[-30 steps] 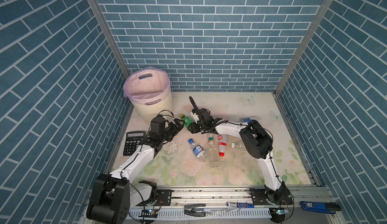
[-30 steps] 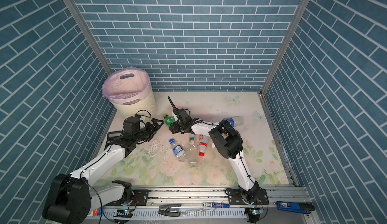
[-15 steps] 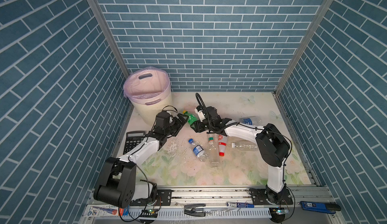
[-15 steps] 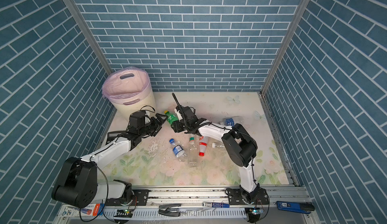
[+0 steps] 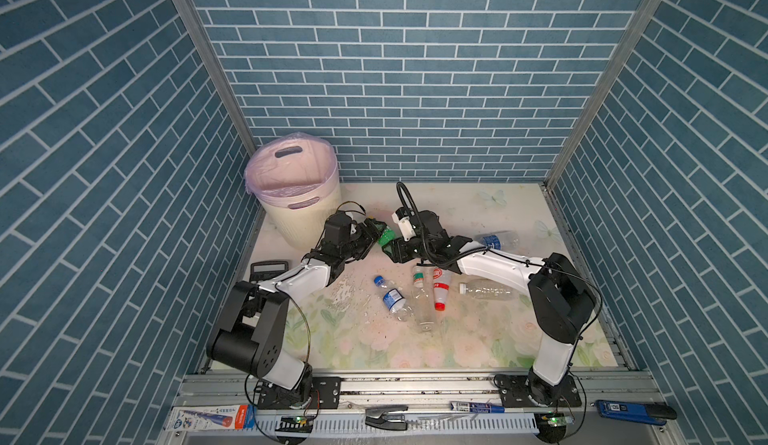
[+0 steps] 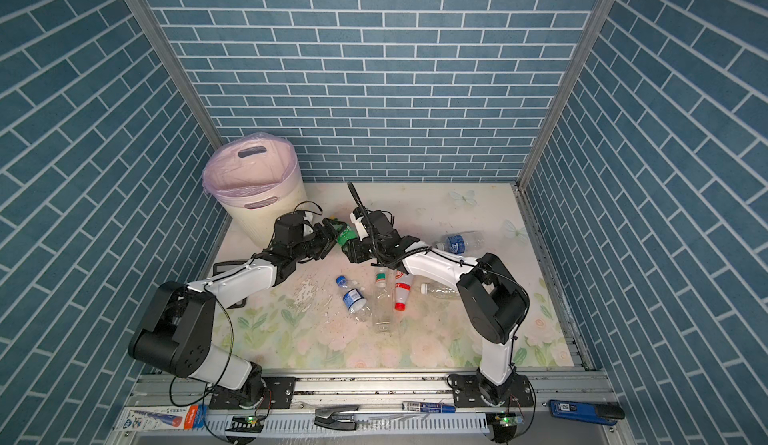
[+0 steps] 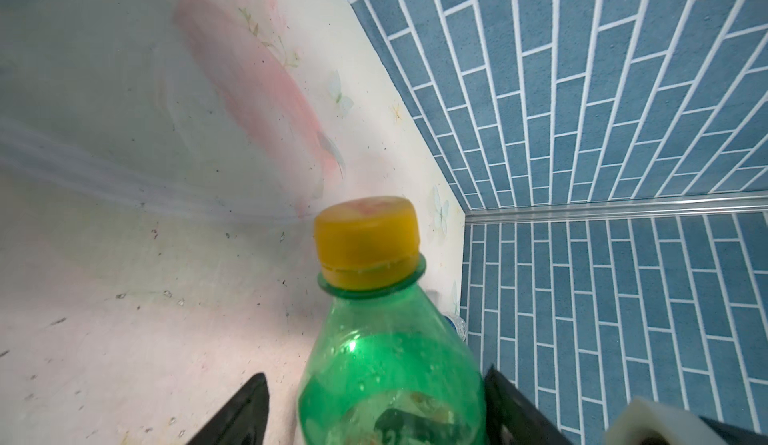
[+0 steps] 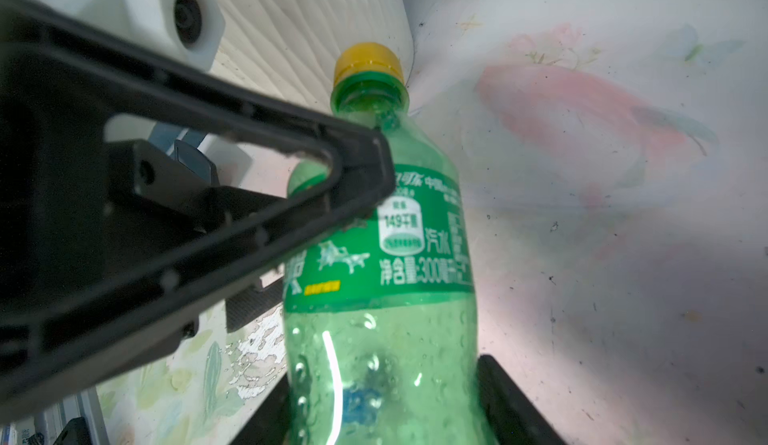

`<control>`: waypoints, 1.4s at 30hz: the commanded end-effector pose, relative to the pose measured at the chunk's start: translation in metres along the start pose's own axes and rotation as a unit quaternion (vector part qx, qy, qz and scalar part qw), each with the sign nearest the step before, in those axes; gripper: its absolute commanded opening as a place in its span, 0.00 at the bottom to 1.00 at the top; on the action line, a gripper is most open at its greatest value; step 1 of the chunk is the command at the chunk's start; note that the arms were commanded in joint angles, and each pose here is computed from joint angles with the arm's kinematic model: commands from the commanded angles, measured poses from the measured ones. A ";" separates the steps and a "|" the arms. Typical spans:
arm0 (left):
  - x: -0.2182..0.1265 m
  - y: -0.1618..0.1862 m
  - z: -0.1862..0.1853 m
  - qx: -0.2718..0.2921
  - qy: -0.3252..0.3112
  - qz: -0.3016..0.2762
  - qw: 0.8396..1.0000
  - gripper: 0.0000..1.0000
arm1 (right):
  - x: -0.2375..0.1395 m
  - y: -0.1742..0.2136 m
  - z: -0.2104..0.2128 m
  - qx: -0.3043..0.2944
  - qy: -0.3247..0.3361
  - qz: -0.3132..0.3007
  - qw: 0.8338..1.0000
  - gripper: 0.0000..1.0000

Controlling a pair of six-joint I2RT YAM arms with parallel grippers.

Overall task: Throw the plastic bottles in the bin
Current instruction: 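Grasp the green bottle's cap end with left gripper while right gripper holds it, then carry the green bottle with left gripper over the bin while right releases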

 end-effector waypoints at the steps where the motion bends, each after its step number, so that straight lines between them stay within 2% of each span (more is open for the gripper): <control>1: 0.010 -0.004 -0.008 0.005 0.014 -0.005 1.000 0.78 | -0.013 -0.001 0.004 -0.009 -0.003 -0.008 1.000 0.47; 6: 0.018 -0.003 -0.013 0.006 0.020 -0.001 1.000 0.76 | -0.015 0.001 0.004 -0.010 -0.003 -0.007 1.000 0.47; 13: 0.017 -0.003 -0.014 0.008 0.022 -0.002 1.000 0.56 | -0.015 0.000 0.004 -0.011 -0.001 -0.006 1.000 0.46; 17: 0.013 -0.002 -0.014 0.014 0.017 -0.002 1.000 0.52 | -0.014 0.000 0.003 -0.009 0.001 -0.006 1.000 0.47; 29: -0.003 -0.011 -0.022 0.053 -0.004 -0.011 0.999 0.47 | -0.027 0.001 0.003 -0.019 0.007 -0.019 1.000 0.67; 42: -0.034 -0.038 -0.060 0.123 -0.018 -0.043 0.991 0.44 | -0.065 -0.011 0.013 -0.050 0.008 -0.055 0.997 0.92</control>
Point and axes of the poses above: each gripper's point midway between its finger pads, its own x axis out along the fingers, its own z axis along the line the jaws close on, y = z × x, the point moved 7 cm from there along -x, back along the fingers, and after that the axes turned 8 degrees about x, right-handed, at the moved point
